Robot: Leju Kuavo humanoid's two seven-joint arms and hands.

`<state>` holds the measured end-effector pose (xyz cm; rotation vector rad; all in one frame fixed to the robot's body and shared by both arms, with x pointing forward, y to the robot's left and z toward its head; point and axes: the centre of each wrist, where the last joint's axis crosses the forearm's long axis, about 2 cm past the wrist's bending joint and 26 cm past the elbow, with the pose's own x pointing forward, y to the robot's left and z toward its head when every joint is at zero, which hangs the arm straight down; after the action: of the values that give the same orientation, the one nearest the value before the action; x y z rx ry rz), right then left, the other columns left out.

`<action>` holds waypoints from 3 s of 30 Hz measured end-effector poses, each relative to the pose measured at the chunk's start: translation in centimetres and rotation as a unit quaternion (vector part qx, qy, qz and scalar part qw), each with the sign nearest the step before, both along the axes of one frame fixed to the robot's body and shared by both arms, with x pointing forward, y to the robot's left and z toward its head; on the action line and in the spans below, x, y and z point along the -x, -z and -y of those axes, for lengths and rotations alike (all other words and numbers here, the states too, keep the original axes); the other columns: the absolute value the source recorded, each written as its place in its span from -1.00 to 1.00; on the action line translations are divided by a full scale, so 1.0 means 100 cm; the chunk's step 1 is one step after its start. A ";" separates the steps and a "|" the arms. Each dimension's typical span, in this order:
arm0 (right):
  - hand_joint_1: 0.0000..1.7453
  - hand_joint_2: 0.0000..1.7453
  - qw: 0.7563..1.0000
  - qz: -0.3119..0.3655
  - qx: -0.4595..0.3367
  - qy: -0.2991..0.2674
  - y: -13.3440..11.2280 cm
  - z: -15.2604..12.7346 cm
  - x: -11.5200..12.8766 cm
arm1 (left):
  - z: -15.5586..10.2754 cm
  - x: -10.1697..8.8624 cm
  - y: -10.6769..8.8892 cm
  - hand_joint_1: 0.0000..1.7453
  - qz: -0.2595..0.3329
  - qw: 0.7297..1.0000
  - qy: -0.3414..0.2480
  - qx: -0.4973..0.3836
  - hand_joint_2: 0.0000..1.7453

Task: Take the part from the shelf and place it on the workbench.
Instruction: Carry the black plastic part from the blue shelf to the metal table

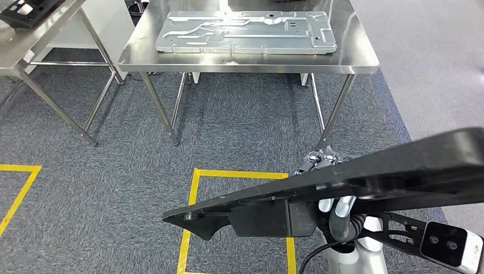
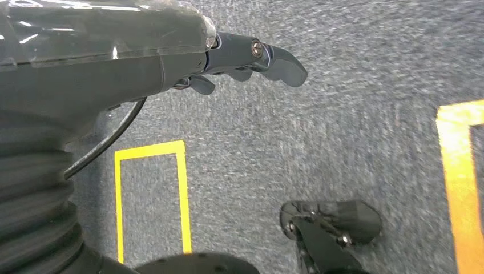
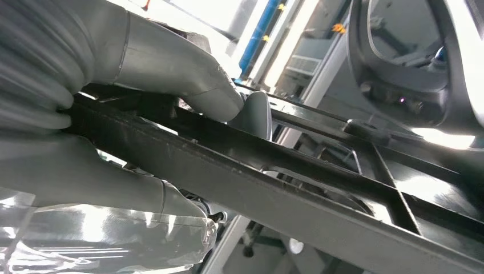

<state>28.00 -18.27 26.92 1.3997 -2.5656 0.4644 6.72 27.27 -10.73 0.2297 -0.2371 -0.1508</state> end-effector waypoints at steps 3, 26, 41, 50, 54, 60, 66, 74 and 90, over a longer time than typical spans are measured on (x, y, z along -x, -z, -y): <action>1.00 1.00 1.000 0.000 0.000 -0.001 0.000 0.000 0.000 | 0.000 0.000 0.000 -1.00 0.000 1.000 0.000 0.000 1.00; 1.00 1.00 1.000 0.007 0.004 0.005 0.000 0.000 0.002 | 0.001 0.001 0.000 -1.00 0.000 1.000 0.004 0.000 1.00; 1.00 1.00 1.000 0.013 0.003 -0.005 -0.002 0.001 0.002 | -0.001 0.001 0.000 -1.00 -0.001 1.000 0.002 -0.002 1.00; 1.00 1.00 1.000 0.008 0.002 -0.010 -0.001 0.002 0.001 | 0.000 0.001 0.000 -1.00 -0.002 1.000 0.003 -0.002 1.00; 1.00 1.00 1.000 0.006 0.002 -0.012 -0.001 0.002 0.001 | 0.001 0.002 0.000 -1.00 -0.003 1.000 0.003 -0.001 1.00; 1.00 1.00 1.000 0.006 0.002 -0.015 -0.002 0.002 0.001 | 0.002 0.000 0.000 -1.00 -0.002 1.000 0.003 -0.001 1.00; 1.00 1.00 1.000 0.005 0.002 -0.017 -0.002 0.002 0.001 | 0.002 0.002 0.000 -1.00 -0.004 1.000 0.004 -0.002 1.00; 1.00 1.00 1.000 0.006 0.003 -0.011 -0.003 0.001 0.000 | 0.000 0.003 0.000 -1.00 -0.006 1.000 0.004 -0.003 1.00; 1.00 1.00 0.999 0.020 0.018 0.022 -0.005 0.003 0.002 | 0.000 0.002 0.000 -1.00 -0.007 1.000 0.004 -0.003 1.00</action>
<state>27.79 -18.53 27.45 1.3337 -2.6001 0.5347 6.54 27.25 -10.75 0.2329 -0.2228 -0.1618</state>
